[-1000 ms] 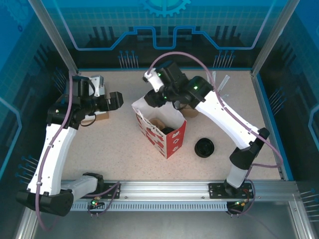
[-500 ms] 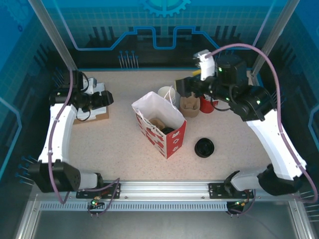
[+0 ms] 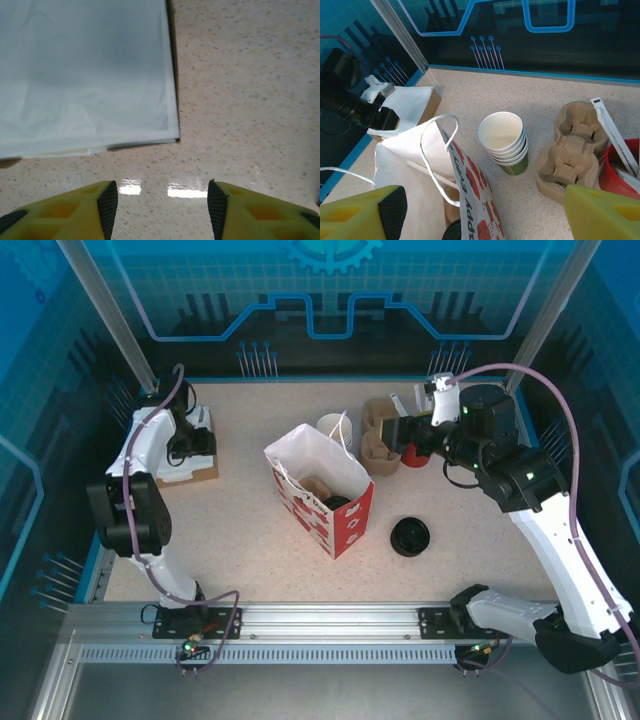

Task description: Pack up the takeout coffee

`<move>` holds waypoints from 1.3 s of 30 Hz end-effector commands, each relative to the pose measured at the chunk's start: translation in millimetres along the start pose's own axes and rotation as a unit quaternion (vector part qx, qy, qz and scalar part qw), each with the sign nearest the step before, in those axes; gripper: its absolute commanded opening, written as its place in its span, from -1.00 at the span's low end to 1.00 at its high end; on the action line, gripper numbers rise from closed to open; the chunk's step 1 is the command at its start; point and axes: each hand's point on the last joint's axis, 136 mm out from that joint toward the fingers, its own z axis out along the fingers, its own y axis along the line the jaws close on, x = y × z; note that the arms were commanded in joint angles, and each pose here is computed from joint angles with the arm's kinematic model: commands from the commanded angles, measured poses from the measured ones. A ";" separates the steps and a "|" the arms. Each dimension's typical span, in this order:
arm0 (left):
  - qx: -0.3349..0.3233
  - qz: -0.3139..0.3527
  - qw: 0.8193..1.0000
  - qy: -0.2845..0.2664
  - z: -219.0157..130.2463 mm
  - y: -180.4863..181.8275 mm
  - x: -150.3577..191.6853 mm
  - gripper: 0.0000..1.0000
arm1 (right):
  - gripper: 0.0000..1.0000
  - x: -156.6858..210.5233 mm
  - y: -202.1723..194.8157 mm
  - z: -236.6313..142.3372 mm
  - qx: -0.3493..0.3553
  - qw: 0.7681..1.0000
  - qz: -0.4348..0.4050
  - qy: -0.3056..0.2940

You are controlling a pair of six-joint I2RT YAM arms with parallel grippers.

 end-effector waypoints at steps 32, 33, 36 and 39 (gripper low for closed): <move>0.005 -0.004 0.998 0.068 68.2 5.7 -12.7 -0.27 | 0.64 10.8 -22.3 -9.3 0.037 0.999 0.021 -0.001; 0.005 -0.004 0.998 0.069 69.9 5.5 -11.7 -0.29 | 0.64 10.0 -22.0 -9.8 0.037 0.999 0.023 -0.003; 0.004 -0.003 0.997 0.073 72.8 6.0 -9.6 -0.30 | 0.64 10.5 -22.1 -10.1 0.037 0.999 0.024 -0.002; 0.004 -0.004 0.997 0.075 74.6 6.3 -8.5 -0.27 | 0.64 11.2 -22.3 -9.1 0.037 0.999 0.025 -0.001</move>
